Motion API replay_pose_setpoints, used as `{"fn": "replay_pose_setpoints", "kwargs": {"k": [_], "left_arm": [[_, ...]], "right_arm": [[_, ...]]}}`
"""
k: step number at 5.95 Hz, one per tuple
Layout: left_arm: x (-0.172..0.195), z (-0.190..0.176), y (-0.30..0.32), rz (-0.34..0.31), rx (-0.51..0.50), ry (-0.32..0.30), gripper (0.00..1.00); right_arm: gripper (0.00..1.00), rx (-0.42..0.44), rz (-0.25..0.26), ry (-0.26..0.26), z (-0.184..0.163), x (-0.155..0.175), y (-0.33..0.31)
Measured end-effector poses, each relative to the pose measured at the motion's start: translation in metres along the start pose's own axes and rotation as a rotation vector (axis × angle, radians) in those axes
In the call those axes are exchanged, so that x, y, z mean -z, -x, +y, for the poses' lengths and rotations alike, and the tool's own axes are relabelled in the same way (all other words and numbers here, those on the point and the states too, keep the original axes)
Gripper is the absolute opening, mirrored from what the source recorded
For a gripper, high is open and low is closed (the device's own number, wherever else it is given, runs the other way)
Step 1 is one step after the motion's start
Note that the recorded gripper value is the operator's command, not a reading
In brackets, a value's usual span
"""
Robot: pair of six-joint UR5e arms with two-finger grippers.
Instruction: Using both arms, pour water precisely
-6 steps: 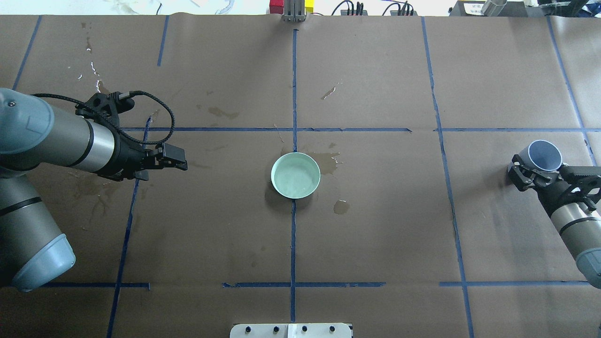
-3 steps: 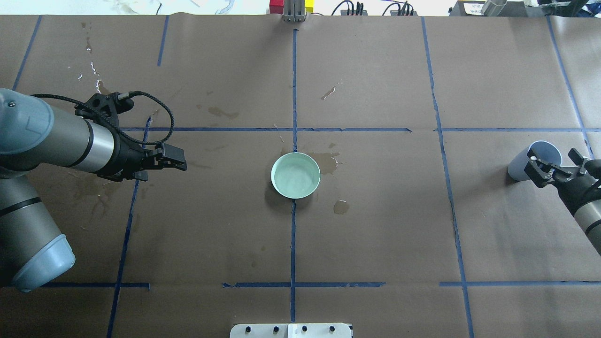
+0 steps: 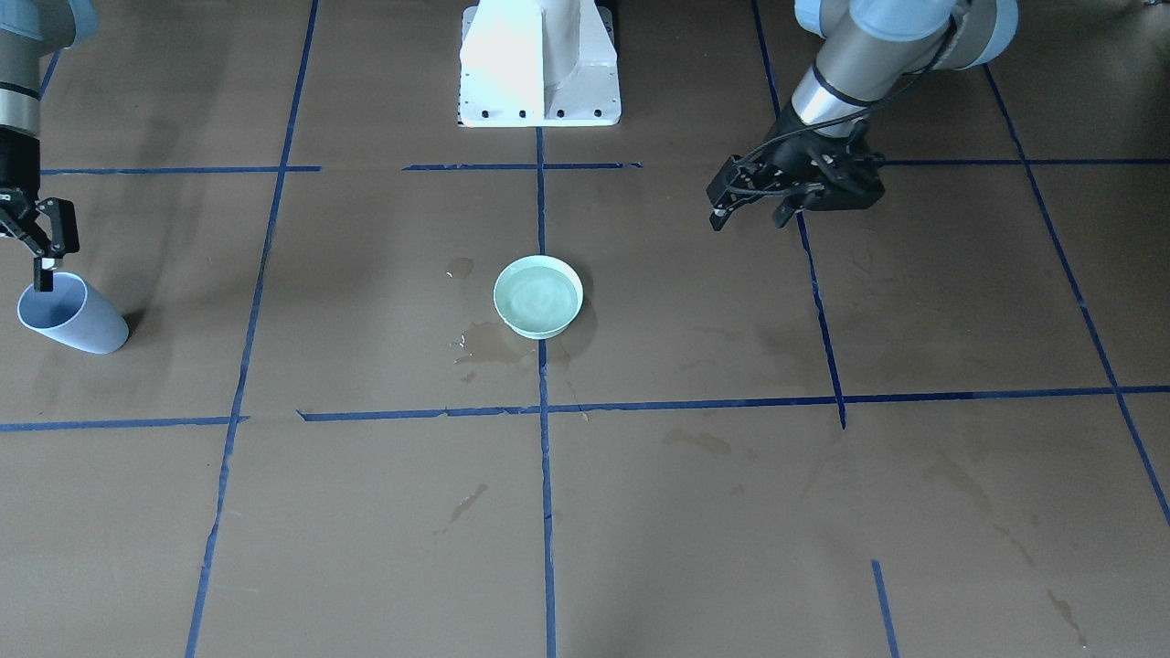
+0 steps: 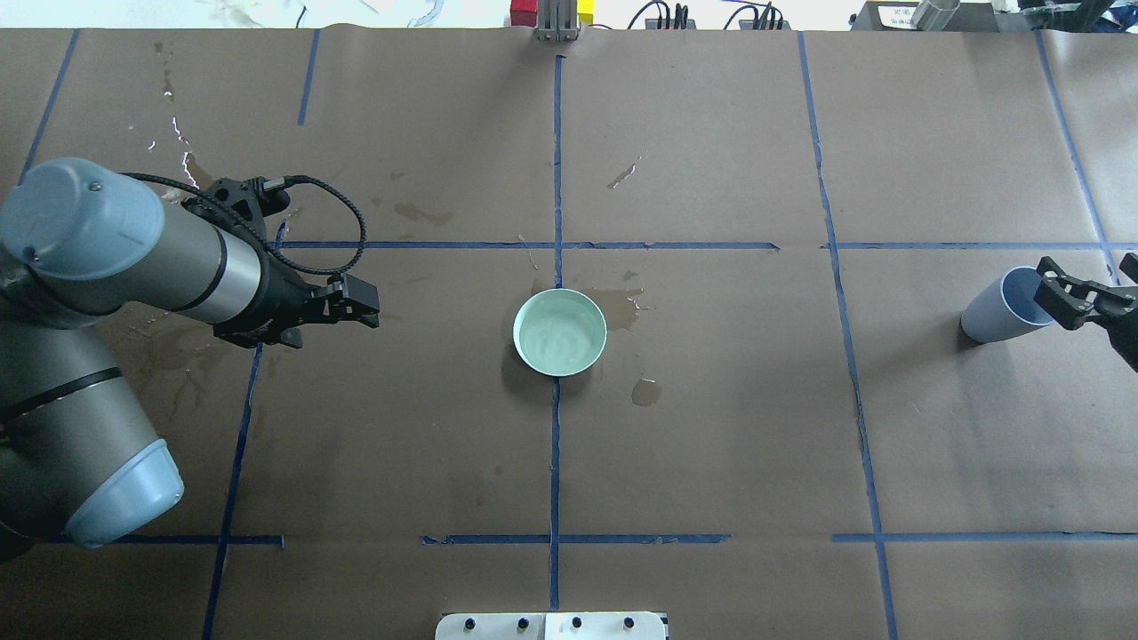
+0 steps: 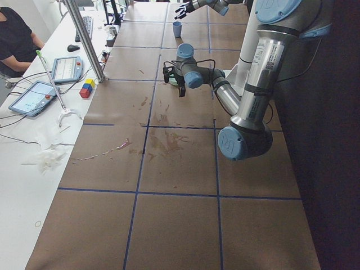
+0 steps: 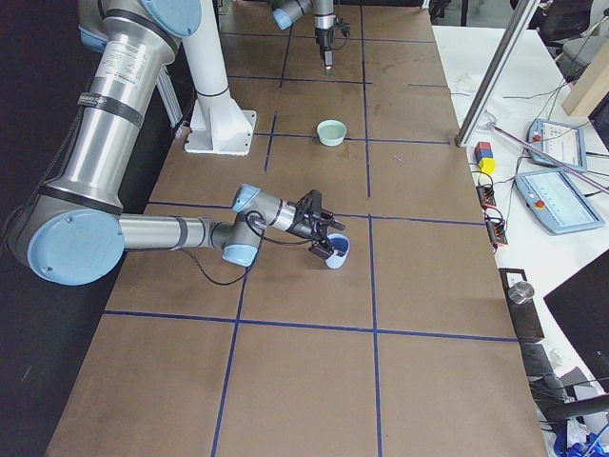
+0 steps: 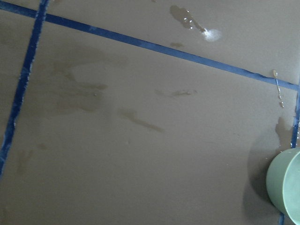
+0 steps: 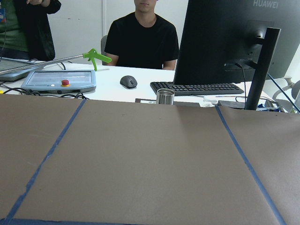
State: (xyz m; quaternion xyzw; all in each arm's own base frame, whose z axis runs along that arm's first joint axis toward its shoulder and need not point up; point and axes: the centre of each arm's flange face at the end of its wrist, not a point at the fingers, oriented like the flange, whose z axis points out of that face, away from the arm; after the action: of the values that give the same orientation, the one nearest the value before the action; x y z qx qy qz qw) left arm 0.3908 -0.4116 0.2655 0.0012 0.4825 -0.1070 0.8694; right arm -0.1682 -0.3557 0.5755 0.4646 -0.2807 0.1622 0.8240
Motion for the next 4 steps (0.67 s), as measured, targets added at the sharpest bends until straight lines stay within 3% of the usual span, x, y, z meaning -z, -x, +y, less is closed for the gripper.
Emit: {"fn": "replay_pose_setpoints", "kwargs": {"k": [2, 4], "left_arm": [[-0.023, -0.001, -0.061, -0.011, -0.014, 0.029, 1.00], [-0.063, -0.005, -0.102, -0.029, -0.034, 0.060, 1.00]], "right_arm": [[1.00, 0.038, -0.024, 0.157, -0.046, -0.007, -0.045], [1.00, 0.078, -0.105, 0.395, -0.100, 0.005, -0.114]]}}
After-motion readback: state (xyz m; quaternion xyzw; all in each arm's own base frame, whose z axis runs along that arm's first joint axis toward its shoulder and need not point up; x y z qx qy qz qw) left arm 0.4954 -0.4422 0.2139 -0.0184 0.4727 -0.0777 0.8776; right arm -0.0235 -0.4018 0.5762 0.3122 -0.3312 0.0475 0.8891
